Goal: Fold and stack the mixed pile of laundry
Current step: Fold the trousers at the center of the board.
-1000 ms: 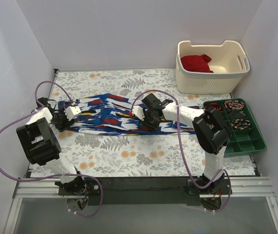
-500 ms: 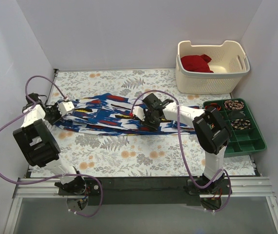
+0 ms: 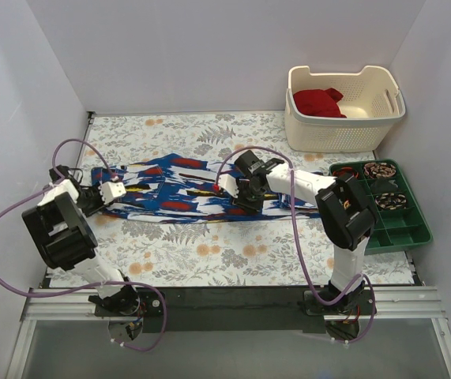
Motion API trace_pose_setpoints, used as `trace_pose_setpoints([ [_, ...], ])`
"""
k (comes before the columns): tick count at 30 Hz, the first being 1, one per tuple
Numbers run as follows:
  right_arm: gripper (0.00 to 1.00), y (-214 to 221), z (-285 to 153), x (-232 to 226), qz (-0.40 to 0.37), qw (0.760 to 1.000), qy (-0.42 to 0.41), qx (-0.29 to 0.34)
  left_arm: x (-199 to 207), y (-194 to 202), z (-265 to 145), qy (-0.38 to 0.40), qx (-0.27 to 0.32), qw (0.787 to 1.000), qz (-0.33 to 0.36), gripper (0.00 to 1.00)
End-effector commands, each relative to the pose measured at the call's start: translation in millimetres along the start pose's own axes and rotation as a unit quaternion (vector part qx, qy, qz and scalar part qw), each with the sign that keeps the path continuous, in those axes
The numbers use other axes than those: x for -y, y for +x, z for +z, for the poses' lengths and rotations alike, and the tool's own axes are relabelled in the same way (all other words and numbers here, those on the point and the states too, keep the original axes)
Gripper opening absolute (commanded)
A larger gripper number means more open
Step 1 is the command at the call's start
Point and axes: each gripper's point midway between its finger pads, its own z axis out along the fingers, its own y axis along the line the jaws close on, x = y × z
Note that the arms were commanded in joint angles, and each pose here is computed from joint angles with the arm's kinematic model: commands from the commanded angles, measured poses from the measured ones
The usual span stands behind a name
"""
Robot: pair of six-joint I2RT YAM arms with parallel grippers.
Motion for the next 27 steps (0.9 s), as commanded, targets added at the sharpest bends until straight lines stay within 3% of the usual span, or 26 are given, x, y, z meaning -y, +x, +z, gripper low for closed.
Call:
trace_pose_setpoints([
  [1,0.38,-19.6,-33.9,-7.8,0.003,1.000,-0.015,0.027,-23.5,-15.6,-31.0,-0.022,0.023,0.999,-0.012,0.30],
  [2,0.38,-26.4,-39.8,-7.0,0.002,0.999,-0.012,0.039,-24.5,-21.1,-37.6,-0.023,0.034,0.999,-0.018,0.40],
  [8,0.21,-46.2,-35.1,-15.3,-0.004,0.998,-0.029,0.064,-2.5,-90.1,-66.5,-0.010,0.164,0.986,-0.020,0.47],
  [11,0.21,-38.5,-22.8,-18.6,-0.007,0.998,-0.033,0.059,29.3,-111.6,-54.0,0.025,0.190,0.981,-0.016,0.51],
  [17,0.23,-30.5,-4.5,-14.0,-0.015,0.999,-0.020,0.046,65.6,-141.6,-25.6,0.040,0.209,0.977,-0.001,0.55],
  [27,0.27,-23.5,11.6,-14.7,-0.018,0.999,-0.014,0.026,66.8,-170.4,3.7,0.046,0.216,0.975,0.015,0.55],
])
